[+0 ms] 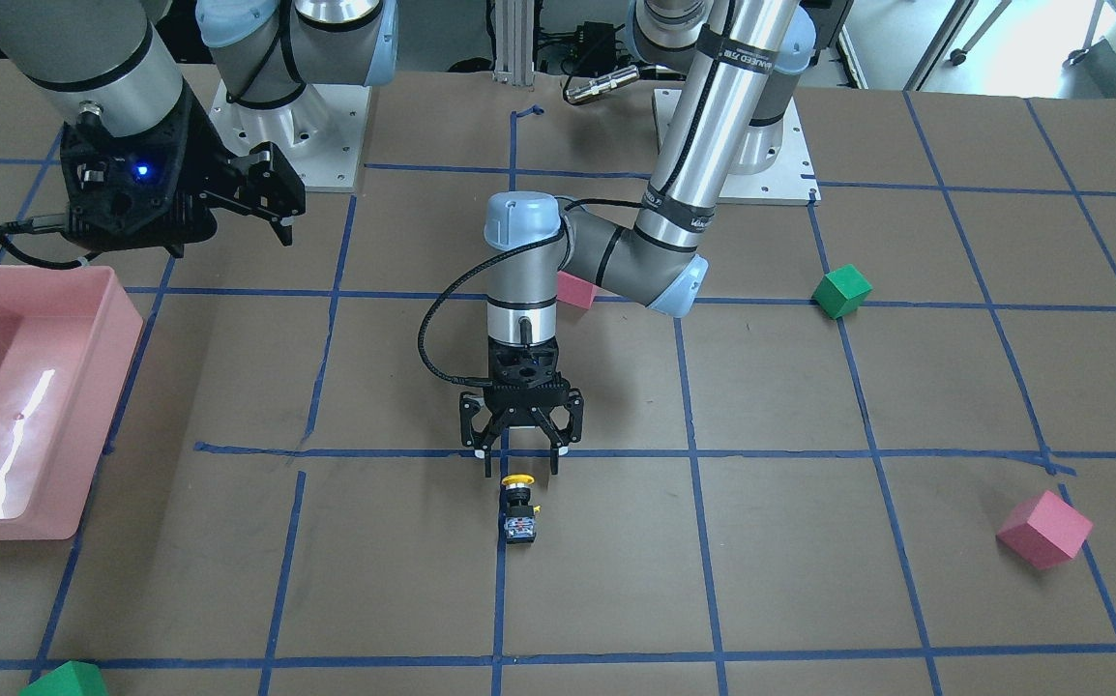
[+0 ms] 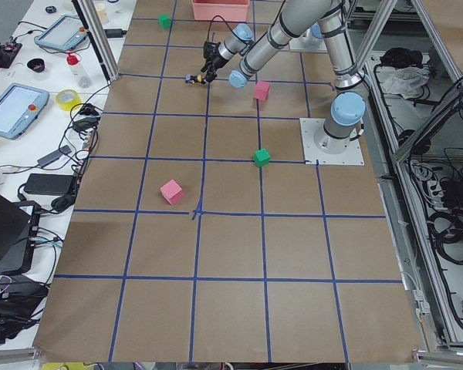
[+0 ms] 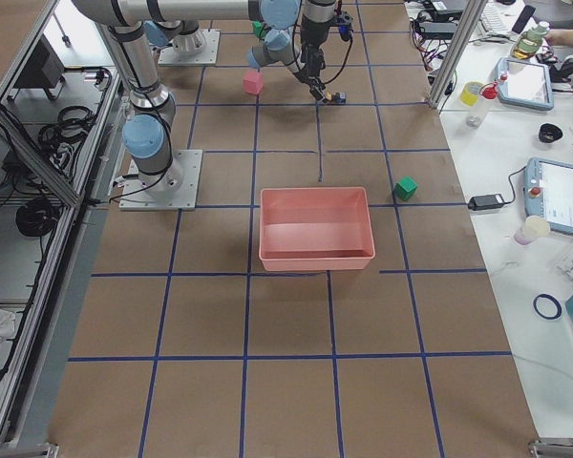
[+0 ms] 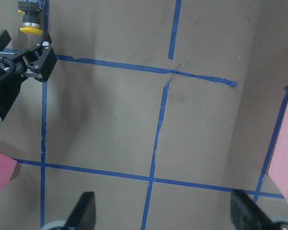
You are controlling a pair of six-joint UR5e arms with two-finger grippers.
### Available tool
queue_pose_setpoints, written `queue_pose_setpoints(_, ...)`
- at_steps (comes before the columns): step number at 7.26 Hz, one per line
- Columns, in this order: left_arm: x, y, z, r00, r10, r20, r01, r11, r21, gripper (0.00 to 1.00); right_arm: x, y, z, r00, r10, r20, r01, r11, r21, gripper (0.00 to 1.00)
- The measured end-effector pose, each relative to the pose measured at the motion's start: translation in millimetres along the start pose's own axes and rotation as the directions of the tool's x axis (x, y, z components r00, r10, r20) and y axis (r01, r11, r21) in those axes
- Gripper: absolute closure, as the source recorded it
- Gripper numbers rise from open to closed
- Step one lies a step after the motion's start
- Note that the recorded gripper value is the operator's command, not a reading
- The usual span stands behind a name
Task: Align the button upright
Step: 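Grasp the lying switch with the left gripper and lift it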
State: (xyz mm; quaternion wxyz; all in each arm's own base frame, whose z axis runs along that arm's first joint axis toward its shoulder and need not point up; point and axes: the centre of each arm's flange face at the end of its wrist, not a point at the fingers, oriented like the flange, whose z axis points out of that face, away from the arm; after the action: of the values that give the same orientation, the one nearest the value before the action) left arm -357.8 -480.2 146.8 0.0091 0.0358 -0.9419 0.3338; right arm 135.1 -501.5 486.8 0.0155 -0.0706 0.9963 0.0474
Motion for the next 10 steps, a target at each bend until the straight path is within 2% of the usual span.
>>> queue_pose_setpoints(3, 2.6, -1.1, 6.8, 1.0, 0.025, -0.005, -0.025, 0.999, 0.025, 0.32, 2.7, -1.1, -3.7, 1.0, 0.006, -0.025, -0.006, 1.0, 0.014, 0.0)
queue_pose_setpoints(5, 3.9, -3.5, 7.7, 0.999, 0.039, -0.005, -0.039, 0.999, 0.031, 0.54, 6.5, -2.8, -6.0, 0.998, 0.021, -0.056, -0.019, 0.999, 0.03, 0.0)
queue_pose_setpoints(7, 4.0, -3.3, 9.4, 0.999, 0.055, -0.002, -0.054, 0.998, 0.032, 0.88, 7.2, -3.3, -4.0, 0.998, 0.024, -0.057, -0.022, 0.999, 0.03, 0.0)
queue_pose_setpoints(8, 4.2, -3.5, 9.8, 0.998, 0.064, -0.001, -0.064, 0.997, 0.032, 0.96, 7.1, -3.3, -2.8, 0.998, 0.024, -0.055, -0.023, 0.999, 0.026, 0.0)
queue_pose_setpoints(10, 6.3, -11.5, 4.2, 0.997, 0.078, -0.008, -0.078, 0.996, 0.047, 0.99, 6.4, -3.3, -2.2, 0.998, 0.033, -0.049, -0.032, 0.999, 0.027, 0.0)
